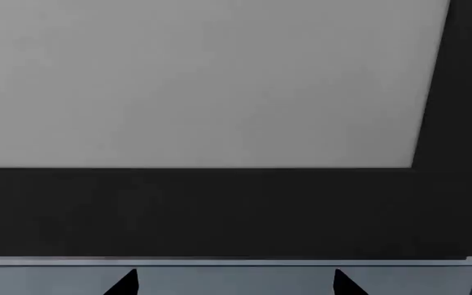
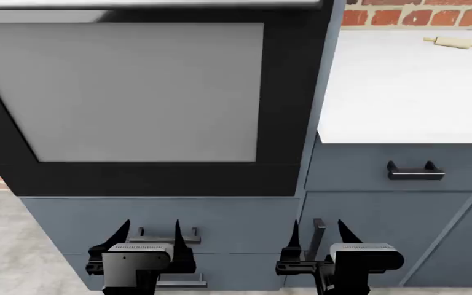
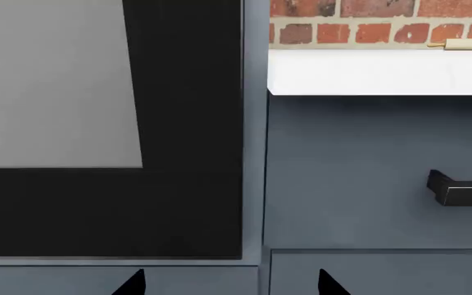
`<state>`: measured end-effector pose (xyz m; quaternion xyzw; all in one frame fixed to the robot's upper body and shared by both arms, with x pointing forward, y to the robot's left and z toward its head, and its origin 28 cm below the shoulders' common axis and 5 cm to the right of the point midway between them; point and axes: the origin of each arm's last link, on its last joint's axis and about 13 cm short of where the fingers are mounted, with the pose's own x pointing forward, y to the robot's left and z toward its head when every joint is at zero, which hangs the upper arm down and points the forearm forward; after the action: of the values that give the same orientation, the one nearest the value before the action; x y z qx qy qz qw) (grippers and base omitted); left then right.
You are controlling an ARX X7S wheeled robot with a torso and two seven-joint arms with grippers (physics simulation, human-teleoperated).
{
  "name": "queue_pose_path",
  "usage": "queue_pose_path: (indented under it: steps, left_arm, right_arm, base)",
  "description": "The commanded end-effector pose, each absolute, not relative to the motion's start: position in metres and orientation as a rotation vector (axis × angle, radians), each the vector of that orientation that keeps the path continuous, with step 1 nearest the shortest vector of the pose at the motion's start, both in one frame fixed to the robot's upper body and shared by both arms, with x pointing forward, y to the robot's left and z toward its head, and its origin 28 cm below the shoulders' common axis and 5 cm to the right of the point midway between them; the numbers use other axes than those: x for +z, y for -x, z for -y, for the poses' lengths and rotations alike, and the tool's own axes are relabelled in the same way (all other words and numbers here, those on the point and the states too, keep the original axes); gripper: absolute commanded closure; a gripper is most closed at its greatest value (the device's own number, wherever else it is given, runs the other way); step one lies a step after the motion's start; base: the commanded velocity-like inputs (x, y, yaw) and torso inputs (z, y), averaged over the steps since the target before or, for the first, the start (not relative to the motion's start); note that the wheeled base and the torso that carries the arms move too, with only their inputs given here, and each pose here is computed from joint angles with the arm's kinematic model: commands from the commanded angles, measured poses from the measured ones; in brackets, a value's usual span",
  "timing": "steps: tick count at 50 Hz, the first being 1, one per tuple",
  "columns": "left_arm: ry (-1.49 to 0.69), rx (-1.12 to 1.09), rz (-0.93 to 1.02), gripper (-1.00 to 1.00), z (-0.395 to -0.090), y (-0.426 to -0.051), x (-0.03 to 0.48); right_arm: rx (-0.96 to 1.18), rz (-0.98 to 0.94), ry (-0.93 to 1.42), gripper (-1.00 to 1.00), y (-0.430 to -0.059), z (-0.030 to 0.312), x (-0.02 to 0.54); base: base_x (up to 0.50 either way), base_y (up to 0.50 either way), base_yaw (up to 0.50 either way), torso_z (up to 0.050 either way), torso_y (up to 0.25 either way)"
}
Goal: Open the microwave door
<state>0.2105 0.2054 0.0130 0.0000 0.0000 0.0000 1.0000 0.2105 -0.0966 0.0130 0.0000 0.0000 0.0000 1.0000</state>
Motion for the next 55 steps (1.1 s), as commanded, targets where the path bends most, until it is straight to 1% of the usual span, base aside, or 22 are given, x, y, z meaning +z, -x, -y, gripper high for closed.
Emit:
queue_pose_path:
  steps: [1,5,16,21,22,23,24,25,27,30,31,32,33,34,41,48,55]
  left_arm:
    - [0.001,0.005,-0.004,-1.0,-0.206,-0.21,0.013]
    - [0.012,0.028,-0.008,-1.0,-0.208,-0.205,0.032]
    - [0.011,0.048,-0.026,-1.0,-0.212,-0.195,0.141]
    - [-0.021,0.034,-0.013,-1.0,-0.217,-0.193,0.196]
    - [-0.021,0.029,-0.004,-1.0,-0.219,-0.195,0.203]
    - [-0.009,0.122,0.002,-1.0,-0.229,-0.201,0.21]
    - [0.002,0.258,0.007,-1.0,-0.252,-0.211,0.223]
    - [0.003,0.322,0.019,-1.0,-0.263,-0.221,0.24]
    - [-0.012,0.344,0.075,-1.0,-0.258,-0.227,0.265]
    - [0.016,0.362,0.113,-1.0,-0.244,-0.216,0.291]
    - [0.019,0.294,0.109,-1.0,-0.241,-0.209,0.297]
    - [0.007,0.176,0.106,-1.0,-0.239,-0.2,0.304]
    - [-0.003,0.056,0.097,-1.0,-0.237,-0.191,0.311]
    - [-0.013,-0.011,0.094,-1.0,-0.238,-0.184,0.318]
    - [-0.004,-0.029,0.126,-1.0,-0.249,-0.175,0.361]
    - [-0.034,-0.011,0.184,-1.0,-0.26,-0.162,0.395]
    - [-0.025,-0.032,0.238,-1.0,-0.259,-0.152,0.429]
  right_arm:
    - [-0.001,0.004,0.015,-1.0,-0.209,0.096,0.014]
    - [-0.018,0.011,0.043,-1.0,-0.199,0.095,0.029]
    - [0.001,0.059,0.032,-1.0,-0.186,0.104,0.127]
    - [0.013,0.104,0.027,-1.0,-0.183,0.115,0.184]
    - [0.015,0.122,0.028,-1.0,-0.187,0.12,0.196]
    - [-0.058,0.14,0.034,-1.0,-0.19,0.129,0.208]
    - [-0.152,0.157,0.025,-1.0,-0.19,0.138,0.221]
    - [-0.172,0.163,0.007,-1.0,-0.189,0.141,0.232]
    - [-0.17,0.183,0.015,-1.0,-0.191,0.143,0.248]
    - [-0.079,0.221,0.043,-1.0,-0.186,0.141,0.27]
    - [0.0,0.229,0.052,-1.0,-0.18,0.139,0.276]
    - [0.043,0.233,0.065,-1.0,-0.177,0.138,0.281]
    - [0.048,0.242,0.081,-1.0,-0.175,0.139,0.288]
    - [0.048,0.253,0.091,-1.0,-0.173,0.14,0.294]
    - [0.038,0.321,0.11,-1.0,-0.163,0.149,0.338]
    - [0.027,0.36,0.131,-1.0,-0.153,0.154,0.367]
    - [0.019,0.43,0.142,-1.0,-0.136,0.156,0.396]
  base:
    - [0.0,0.0,0.0,0.05,0.0]
    - [0.0,0.0,0.0,0.05,0.0]
    - [0.0,0.0,0.0,0.05,0.0]
    - [0.0,0.0,0.0,0.05,0.0]
    - [0.0,0.0,0.0,0.05,0.0]
    - [0.0,0.0,0.0,0.05,0.0]
    - [0.0,0.0,0.0,0.05,0.0]
    - [0.0,0.0,0.0,0.05,0.0]
    - [0.0,0.0,0.0,0.05,0.0]
    - [0.0,0.0,0.0,0.05,0.0]
    - [0.0,0.0,0.0,0.05,0.0]
    - [0.0,0.0,0.0,0.05,0.0]
    - [0.0,0.0,0.0,0.05,0.0]
    - [0.0,0.0,0.0,0.05,0.0]
    - [0.0,0.0,0.0,0.05,0.0]
    - [0.0,0.0,0.0,0.05,0.0]
    - [0.11,-0.04,0.0,0.009,0.0]
